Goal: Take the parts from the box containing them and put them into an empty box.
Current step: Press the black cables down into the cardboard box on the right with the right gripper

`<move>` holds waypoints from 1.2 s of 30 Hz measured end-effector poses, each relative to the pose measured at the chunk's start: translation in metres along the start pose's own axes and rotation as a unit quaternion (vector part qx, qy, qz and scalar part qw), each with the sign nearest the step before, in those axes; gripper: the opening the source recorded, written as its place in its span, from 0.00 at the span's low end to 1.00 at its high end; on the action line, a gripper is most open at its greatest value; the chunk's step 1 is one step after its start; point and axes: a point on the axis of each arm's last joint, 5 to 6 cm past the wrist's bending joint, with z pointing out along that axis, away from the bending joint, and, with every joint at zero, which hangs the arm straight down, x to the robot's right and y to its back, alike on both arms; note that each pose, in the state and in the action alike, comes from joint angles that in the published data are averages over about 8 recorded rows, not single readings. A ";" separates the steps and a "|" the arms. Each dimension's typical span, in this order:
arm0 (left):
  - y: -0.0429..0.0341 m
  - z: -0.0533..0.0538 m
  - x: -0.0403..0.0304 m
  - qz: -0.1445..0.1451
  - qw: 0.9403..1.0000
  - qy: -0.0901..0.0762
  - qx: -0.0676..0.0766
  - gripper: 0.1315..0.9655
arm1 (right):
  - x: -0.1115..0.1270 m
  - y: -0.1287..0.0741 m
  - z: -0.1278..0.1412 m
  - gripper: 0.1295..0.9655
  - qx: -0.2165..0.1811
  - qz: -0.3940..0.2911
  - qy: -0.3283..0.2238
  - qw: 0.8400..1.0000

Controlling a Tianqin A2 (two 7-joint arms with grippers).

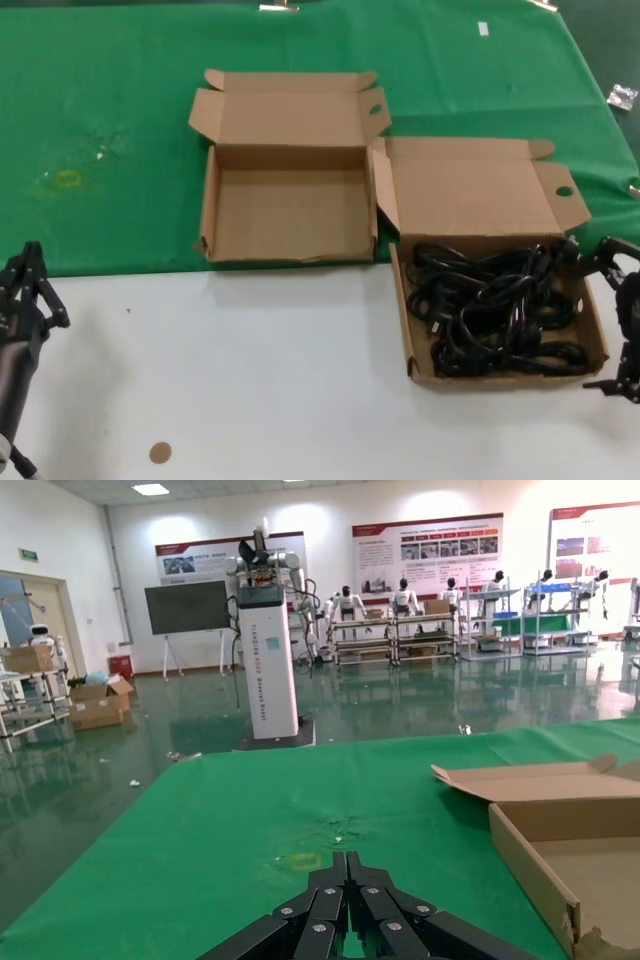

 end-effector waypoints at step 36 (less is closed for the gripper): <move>0.0000 0.000 0.0000 0.000 1.000 0.000 0.000 0.02 | 0.047 0.015 0.050 0.97 -0.013 -0.048 0.028 0.998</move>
